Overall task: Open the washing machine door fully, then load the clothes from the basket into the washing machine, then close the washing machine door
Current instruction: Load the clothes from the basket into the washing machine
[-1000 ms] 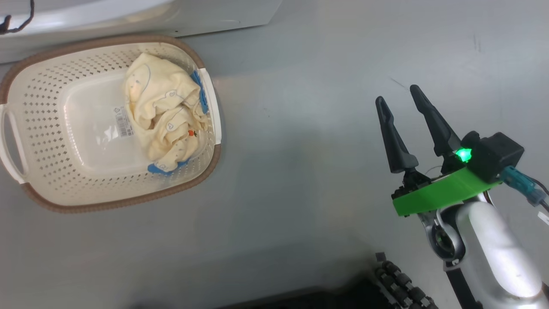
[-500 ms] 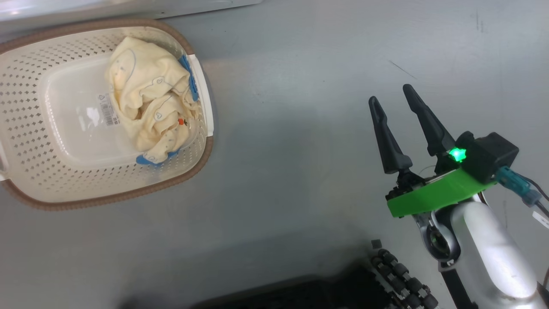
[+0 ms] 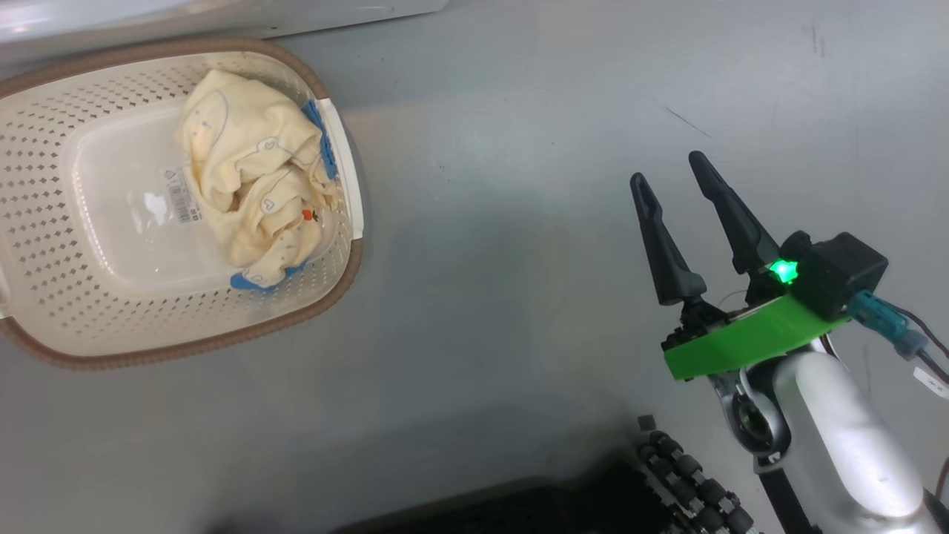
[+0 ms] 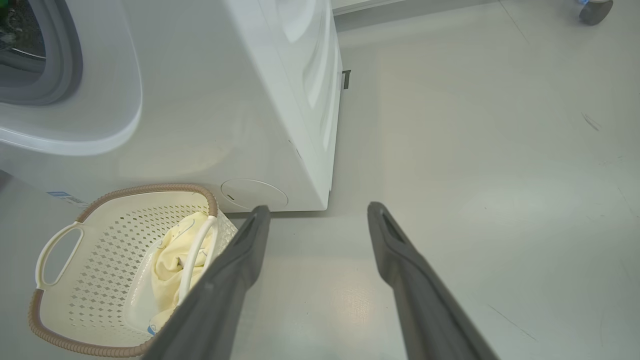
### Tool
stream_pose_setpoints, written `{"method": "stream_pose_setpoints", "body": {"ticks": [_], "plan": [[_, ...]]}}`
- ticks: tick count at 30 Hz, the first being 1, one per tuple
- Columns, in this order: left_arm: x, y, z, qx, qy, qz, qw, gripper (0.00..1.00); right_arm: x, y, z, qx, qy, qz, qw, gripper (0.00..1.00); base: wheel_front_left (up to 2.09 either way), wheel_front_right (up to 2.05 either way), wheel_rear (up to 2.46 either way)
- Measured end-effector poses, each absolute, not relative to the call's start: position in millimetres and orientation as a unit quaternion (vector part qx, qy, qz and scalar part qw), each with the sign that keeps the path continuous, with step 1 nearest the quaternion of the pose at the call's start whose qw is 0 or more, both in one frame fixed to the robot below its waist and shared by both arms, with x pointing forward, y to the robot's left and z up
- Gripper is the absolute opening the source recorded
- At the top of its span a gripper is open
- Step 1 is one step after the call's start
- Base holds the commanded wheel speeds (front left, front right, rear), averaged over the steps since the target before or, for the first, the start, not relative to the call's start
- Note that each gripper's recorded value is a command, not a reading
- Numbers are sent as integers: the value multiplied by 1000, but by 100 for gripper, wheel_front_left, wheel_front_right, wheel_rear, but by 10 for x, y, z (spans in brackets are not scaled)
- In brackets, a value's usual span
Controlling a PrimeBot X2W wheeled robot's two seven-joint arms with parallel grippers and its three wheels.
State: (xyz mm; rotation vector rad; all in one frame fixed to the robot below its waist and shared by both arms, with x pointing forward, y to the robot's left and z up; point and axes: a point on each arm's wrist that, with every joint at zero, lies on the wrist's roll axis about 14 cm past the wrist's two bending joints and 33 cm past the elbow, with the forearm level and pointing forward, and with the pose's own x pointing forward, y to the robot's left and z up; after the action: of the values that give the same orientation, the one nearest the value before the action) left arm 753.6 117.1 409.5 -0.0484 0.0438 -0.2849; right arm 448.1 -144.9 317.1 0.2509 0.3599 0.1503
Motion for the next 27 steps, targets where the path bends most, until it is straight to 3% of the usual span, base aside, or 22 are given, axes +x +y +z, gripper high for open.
{"method": "stream_pose_setpoints", "body": {"ticks": [11, 12, 13, 27], "plan": [[7475, 1145, 3877, -32, 84, -143, 986, 0, 4476, -1450, 3214, 123, 175, 75, 974, 100, 0, 0, 0], [7483, 1143, 3893, -30, 83, -143, 986, 4, 4475, -1449, 3215, 123, 175, 75, 974, 100, 0, 0, 0], [7492, 1148, 3913, -29, 79, -143, 986, 100, 4474, -1449, 3215, 123, 175, 75, 974, 100, 0, 0, 0], [7447, 1244, 4094, -36, 63, -129, 989, 100, 4516, -1432, 3317, 125, 161, 78, 976, 100, 0, 0, 0]]}}
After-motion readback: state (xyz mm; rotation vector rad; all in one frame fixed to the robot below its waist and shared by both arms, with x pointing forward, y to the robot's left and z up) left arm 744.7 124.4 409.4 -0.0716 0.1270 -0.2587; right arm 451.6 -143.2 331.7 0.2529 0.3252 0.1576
